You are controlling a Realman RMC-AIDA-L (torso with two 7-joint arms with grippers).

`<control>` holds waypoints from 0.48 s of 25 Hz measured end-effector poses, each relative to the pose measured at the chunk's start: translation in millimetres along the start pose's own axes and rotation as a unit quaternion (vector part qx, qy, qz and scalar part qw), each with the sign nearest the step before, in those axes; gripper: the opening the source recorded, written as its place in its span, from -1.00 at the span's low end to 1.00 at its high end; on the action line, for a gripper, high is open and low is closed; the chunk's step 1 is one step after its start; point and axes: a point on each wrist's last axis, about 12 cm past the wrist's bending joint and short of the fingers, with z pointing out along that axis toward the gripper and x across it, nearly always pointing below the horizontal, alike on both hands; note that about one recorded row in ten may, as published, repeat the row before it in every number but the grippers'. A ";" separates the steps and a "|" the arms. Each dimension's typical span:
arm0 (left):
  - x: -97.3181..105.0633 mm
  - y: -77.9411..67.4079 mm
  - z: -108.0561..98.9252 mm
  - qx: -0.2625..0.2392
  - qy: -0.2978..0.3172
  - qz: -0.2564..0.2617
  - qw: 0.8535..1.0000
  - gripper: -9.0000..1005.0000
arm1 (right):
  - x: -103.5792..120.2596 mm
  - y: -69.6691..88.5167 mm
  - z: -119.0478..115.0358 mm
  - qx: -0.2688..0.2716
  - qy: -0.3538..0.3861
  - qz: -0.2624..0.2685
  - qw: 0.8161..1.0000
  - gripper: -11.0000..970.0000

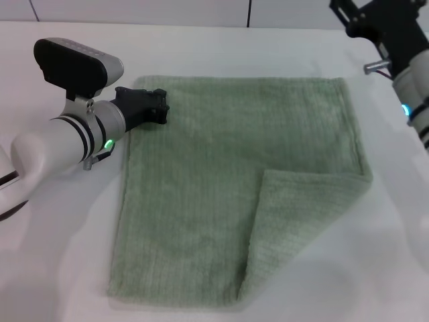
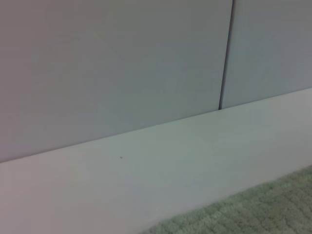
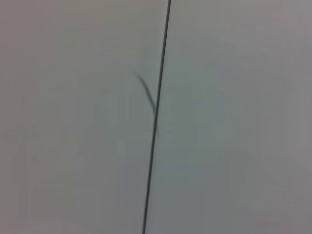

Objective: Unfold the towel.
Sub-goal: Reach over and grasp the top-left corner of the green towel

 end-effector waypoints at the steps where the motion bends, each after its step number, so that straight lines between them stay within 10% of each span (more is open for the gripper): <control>1: 0.0 0.0 0.0 0.000 0.000 0.000 1.000 -0.97 | -2.0 5.8 5.8 -0.006 0.014 0.013 1.000 0.65; 12: -0.3 1.0 -1.1 0.001 -0.003 -0.002 1.000 -0.97 | -27.1 32.2 37.3 -0.062 0.073 0.023 0.995 0.65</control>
